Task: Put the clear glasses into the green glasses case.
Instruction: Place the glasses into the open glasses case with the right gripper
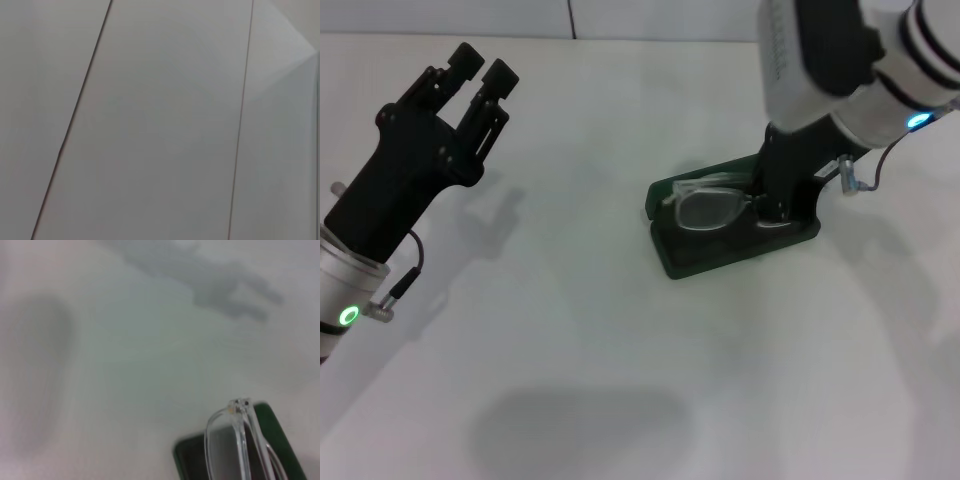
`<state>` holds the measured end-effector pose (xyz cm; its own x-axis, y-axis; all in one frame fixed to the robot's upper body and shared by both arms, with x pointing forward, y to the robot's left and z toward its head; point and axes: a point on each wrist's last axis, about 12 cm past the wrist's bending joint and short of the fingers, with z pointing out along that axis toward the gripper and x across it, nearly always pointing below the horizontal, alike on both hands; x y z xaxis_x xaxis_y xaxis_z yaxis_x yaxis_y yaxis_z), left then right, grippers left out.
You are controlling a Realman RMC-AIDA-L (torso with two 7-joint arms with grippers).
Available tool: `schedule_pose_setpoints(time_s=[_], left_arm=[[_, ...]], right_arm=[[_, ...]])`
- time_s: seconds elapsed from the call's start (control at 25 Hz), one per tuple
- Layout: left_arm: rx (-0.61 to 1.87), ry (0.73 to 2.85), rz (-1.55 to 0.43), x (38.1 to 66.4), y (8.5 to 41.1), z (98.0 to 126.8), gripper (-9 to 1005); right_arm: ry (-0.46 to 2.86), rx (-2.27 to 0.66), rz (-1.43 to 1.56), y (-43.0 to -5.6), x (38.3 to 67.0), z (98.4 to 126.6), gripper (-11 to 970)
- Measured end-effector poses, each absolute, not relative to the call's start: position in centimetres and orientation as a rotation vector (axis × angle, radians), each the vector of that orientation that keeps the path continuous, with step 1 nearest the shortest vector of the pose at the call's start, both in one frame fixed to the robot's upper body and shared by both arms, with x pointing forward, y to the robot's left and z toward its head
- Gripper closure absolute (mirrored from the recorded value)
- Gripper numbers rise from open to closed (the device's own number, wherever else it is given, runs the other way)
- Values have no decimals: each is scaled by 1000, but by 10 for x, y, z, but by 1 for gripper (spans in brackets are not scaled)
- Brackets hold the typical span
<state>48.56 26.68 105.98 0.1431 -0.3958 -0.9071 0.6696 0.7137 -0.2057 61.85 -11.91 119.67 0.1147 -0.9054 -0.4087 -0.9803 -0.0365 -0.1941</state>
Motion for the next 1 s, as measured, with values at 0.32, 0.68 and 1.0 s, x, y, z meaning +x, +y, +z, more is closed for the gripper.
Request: schedule_pose_setpoints(time_s=[0.32, 0.68, 1.0], left_arm=[[277, 1201, -783, 487, 266, 1060, 505], [283, 1201, -787, 489, 264, 1061, 503], [282, 1198, -786, 490, 264, 1062, 501]], right_arm=[[1803, -2053, 78, -109, 616, 1181, 841], [1715, -2116, -44, -103, 614, 1167, 840], [1689, -2138, -68, -98, 612, 1160, 838]])
